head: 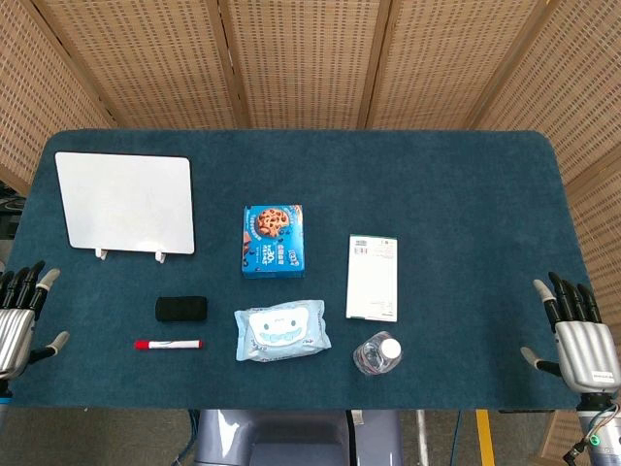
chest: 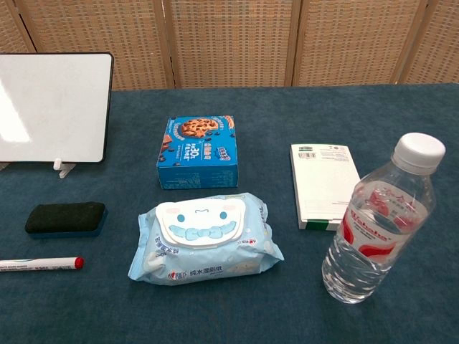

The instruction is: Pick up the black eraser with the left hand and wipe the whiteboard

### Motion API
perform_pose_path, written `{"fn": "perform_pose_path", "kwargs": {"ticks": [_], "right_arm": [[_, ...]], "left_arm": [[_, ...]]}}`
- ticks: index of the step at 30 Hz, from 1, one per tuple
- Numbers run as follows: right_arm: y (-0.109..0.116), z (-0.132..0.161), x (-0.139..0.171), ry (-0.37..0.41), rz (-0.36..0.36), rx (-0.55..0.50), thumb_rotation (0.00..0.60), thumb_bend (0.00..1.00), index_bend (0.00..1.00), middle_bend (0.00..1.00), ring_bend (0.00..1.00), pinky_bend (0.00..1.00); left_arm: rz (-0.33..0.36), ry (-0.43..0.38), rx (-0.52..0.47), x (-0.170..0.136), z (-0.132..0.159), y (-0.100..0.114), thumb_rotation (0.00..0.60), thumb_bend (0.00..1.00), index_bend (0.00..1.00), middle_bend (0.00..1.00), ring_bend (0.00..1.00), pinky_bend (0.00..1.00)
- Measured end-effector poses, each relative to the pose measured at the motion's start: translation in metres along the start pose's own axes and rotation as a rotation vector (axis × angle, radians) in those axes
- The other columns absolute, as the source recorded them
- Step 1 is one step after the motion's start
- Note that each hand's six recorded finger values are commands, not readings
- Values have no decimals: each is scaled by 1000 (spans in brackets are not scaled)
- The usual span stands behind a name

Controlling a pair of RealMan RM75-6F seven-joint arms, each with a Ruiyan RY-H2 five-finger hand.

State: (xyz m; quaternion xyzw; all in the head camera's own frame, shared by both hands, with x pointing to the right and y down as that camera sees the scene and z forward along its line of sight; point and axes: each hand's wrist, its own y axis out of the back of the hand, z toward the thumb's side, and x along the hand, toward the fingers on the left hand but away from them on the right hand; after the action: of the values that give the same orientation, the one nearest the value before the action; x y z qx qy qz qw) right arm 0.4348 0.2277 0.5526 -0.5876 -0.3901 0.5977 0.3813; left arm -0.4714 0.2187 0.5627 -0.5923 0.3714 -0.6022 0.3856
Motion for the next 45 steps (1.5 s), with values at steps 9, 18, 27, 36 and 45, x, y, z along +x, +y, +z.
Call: {"fn": "perform_pose_path", "kwargs": {"ticks": [9,18,27,36,45], "right_arm": [[-1,2,0,4,3,2,600,156,30,0,0,0],[0,2,0,3,1,2,600,158,30,0,0,0],[-2,3,0,5,6,3,600,156,30,0,0,0],[-5,2,-1,1,22,0,600,160,30,0,0,0],[-8,8,-2,26,22,-3,600,163,30,0,0,0]], "left_arm": [[3,1,-1,-1,0,0,600,220,0,0,0,0],[-5,-2,1,0,0,0,600,222,0,0,0,0],[-18,-3,6,0,2,-3,600,223,0,0,0,0],[-62,-19,-32,6,15,-12,600,243,64,0,0,0],[-201,-48,-85,40,50,-45,600,254,218,0,0,0]]}}
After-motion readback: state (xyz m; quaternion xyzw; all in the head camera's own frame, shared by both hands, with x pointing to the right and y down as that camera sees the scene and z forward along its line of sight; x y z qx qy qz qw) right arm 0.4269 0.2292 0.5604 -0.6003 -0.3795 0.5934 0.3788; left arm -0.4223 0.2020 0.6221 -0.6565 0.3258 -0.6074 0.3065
